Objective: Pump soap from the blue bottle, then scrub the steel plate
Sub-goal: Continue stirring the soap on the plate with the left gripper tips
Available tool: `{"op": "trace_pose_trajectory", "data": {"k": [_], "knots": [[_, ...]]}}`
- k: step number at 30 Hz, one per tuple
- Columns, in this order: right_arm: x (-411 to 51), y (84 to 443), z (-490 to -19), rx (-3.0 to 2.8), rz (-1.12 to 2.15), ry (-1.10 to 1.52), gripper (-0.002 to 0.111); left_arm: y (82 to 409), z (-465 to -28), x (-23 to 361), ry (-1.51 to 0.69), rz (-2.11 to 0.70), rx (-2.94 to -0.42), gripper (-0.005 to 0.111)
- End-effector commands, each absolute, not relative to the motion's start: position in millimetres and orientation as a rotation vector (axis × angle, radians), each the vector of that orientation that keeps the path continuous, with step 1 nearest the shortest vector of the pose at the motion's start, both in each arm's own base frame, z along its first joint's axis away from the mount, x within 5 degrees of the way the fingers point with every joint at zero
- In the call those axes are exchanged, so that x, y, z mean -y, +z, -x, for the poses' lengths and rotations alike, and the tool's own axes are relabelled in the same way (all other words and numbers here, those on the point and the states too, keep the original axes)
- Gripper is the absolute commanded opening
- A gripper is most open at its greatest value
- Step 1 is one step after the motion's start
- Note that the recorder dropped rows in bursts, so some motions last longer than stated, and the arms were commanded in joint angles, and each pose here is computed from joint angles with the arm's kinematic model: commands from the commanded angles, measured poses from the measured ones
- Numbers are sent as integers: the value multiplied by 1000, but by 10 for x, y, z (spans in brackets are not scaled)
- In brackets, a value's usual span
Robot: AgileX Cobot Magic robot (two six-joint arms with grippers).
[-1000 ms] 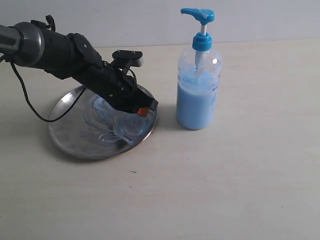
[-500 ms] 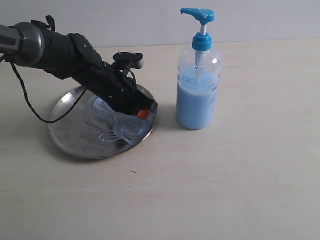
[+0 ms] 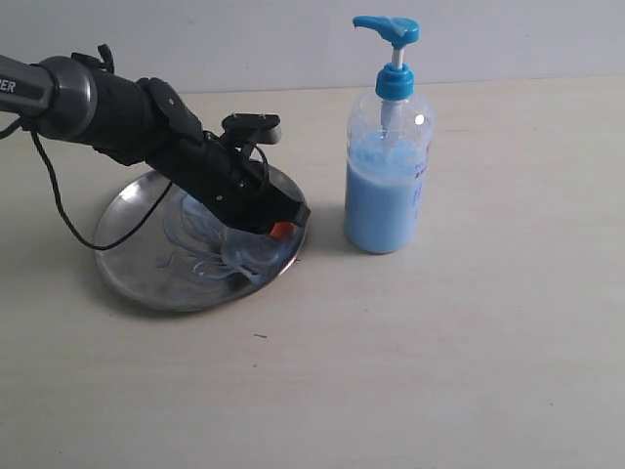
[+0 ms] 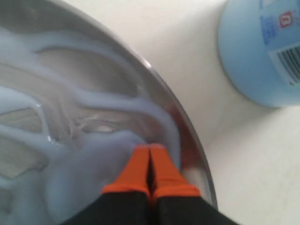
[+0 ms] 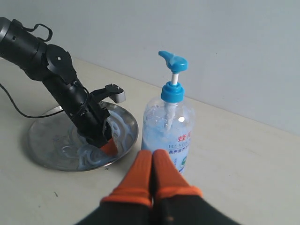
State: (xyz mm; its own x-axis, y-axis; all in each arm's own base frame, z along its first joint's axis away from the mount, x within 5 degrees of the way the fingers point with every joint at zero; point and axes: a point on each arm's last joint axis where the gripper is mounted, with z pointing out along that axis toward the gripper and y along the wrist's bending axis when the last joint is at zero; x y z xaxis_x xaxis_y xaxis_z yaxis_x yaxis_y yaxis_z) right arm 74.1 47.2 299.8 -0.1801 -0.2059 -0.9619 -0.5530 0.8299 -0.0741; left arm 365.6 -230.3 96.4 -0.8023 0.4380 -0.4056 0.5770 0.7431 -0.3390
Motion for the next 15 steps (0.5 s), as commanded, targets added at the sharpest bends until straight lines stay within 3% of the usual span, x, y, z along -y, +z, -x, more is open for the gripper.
{"op": "trace_pose_trajectory", "data": {"k": [1, 15], "knots": [[-472, 2992, -742, -1750, 580, 346, 0, 921, -3549, 2324, -723, -862, -2705, 0], [-475, 2992, -740, -1753, 575, 355, 0, 858, -3494, 2200, -550, -1012, -2791, 0]]}}
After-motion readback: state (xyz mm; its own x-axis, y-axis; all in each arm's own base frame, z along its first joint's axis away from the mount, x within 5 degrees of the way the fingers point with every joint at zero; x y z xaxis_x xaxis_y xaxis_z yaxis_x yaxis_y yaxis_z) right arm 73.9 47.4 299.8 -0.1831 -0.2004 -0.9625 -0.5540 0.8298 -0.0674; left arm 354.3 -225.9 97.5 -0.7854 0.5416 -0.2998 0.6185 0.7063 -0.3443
